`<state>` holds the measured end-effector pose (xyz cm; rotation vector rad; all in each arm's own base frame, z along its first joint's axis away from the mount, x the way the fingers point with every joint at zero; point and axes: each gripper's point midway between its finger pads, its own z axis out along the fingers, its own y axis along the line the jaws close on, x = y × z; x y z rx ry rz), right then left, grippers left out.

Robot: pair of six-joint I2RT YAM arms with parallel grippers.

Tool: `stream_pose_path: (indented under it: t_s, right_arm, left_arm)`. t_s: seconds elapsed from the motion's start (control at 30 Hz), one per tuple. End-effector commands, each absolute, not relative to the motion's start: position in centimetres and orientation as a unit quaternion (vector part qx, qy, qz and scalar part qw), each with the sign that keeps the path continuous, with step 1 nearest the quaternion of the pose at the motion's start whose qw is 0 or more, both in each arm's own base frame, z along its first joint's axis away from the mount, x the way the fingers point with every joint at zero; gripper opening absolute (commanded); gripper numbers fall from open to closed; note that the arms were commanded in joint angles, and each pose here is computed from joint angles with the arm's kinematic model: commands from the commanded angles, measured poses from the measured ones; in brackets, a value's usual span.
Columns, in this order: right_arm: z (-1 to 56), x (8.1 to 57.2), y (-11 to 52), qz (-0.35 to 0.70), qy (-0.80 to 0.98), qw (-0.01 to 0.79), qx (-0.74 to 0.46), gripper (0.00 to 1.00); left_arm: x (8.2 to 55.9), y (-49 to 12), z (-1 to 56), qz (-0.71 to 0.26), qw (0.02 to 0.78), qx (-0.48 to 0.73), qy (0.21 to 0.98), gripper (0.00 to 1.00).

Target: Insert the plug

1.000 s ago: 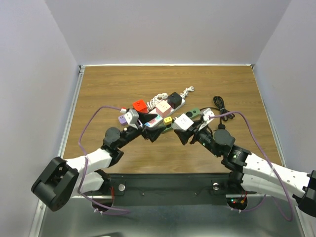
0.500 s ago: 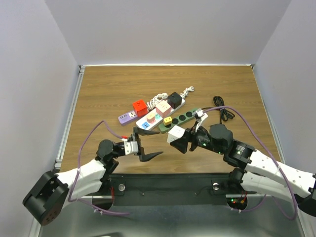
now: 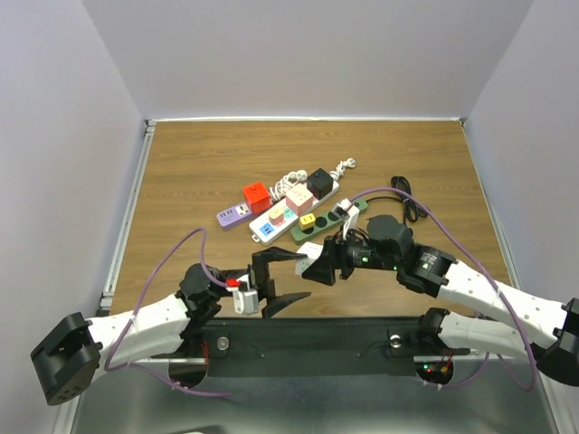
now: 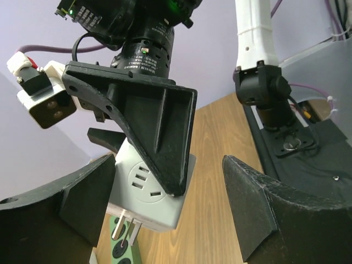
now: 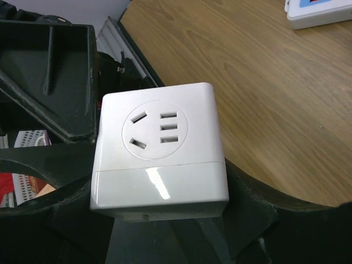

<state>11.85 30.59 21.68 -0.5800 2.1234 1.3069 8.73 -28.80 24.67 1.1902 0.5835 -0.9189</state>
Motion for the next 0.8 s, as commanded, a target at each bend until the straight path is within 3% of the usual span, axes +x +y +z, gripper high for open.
stream_pose_path:
  t_s: [0.0, 0.77]
  right_arm:
    - [25.4, 11.5, 31.3, 0.524, 0.765, 0.293, -0.232, 0.0]
    - [25.7, 11.9, 30.4, 0.498, 0.782, 0.289, -0.238, 0.0]
  left_arm:
    - [10.3, -29.4, 26.3, -0.377, 0.718, 0.519, 0.27, 0.89]
    - [12.1, -33.0, 23.2, -0.339, 0.682, 0.547, 0.347, 0.89]
